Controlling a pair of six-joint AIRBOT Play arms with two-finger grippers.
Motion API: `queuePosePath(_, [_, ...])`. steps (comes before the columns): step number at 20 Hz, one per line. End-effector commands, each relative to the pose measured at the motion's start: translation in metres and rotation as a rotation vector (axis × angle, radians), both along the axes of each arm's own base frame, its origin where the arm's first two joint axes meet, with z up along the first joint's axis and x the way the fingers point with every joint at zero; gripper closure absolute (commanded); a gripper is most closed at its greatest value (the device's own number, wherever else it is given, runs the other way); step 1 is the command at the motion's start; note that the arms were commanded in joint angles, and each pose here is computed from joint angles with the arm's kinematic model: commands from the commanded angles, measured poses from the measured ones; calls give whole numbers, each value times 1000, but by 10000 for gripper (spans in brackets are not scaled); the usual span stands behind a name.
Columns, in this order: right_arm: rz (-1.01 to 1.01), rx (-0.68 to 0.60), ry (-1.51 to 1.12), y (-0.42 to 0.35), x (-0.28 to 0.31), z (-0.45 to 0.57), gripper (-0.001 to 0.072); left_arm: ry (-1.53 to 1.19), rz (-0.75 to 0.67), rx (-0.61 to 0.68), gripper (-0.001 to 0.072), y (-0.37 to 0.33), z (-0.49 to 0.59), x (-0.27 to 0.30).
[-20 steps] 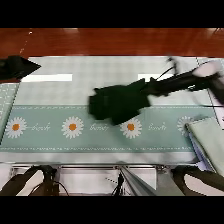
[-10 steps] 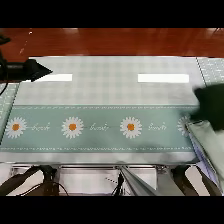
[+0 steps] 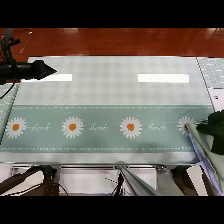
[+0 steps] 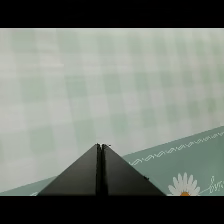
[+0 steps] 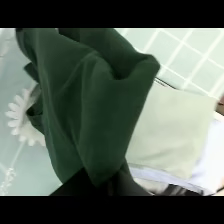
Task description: Fold the shirts.
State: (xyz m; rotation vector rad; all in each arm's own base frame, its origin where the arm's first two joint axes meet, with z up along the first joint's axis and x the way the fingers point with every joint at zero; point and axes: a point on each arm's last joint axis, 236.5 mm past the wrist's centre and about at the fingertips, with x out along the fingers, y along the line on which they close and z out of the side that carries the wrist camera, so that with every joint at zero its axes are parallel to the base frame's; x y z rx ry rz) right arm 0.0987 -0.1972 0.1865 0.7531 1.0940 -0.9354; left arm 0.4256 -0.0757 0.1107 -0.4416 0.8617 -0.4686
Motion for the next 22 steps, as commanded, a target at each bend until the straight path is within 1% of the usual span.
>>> queuePosePath(1, [-62,-22,110,-9,-30,-5,315,-21,17,17,652,5,-5,10])
queuePosePath(2, [-58,-29,126,-11,-33,-5,235,-28,7,26,652,5,-6,10])
queuePosePath(4, [-66,-60,137,-18,-37,-3,223,-36,-5,36,649,5,-6,10])
queuePosePath(5, [-57,-66,121,-19,-32,-2,223,-45,-19,46,612,5,-6,9])
queuePosePath(7, [27,-101,9,-24,-1,3,218,-46,-39,50,270,2,-5,7])
queuePosePath(8, [101,-132,-70,-26,22,9,153,-46,-54,51,253,0,-3,5])
queuePosePath(10, [256,-165,-187,-20,67,19,139,-70,-131,103,253,-8,4,-2])
queuePosePath(11, [315,-148,-209,-12,85,18,116,-72,-168,157,253,-12,5,-5])
queuePosePath(12, [392,-117,-207,0,103,11,116,-61,-197,230,253,-13,3,-10])
queuePosePath(14, [562,-60,-200,33,142,-1,113,-1,-223,422,245,-10,-3,-19])
queuePosePath(15, [641,-41,-206,52,164,-6,112,25,-219,521,135,-8,-4,-22])
queuePosePath(16, [708,-34,-212,69,183,-10,101,37,-203,600,55,-7,-4,-23])
queuePosePath(17, [781,-35,-208,88,201,-15,100,38,-184,674,28,-7,-4,-23])
queuePosePath(18, [848,-45,-182,103,214,-22,100,44,-174,726,26,-10,-5,-25])
queuePosePath(19, [920,-59,-125,117,222,-33,99,60,-175,750,25,-14,-8,-29])
queuePosePath(20, [980,-83,-46,126,228,-46,98,85,-182,750,27,-21,-12,-35])
queuePosePath(21, [1026,-103,22,134,231,-57,99,115,-196,750,51,-25,-17,-42])
queuePosePath(22, [1071,-112,78,147,236,-68,99,132,-213,756,51,-28,-20,-47])
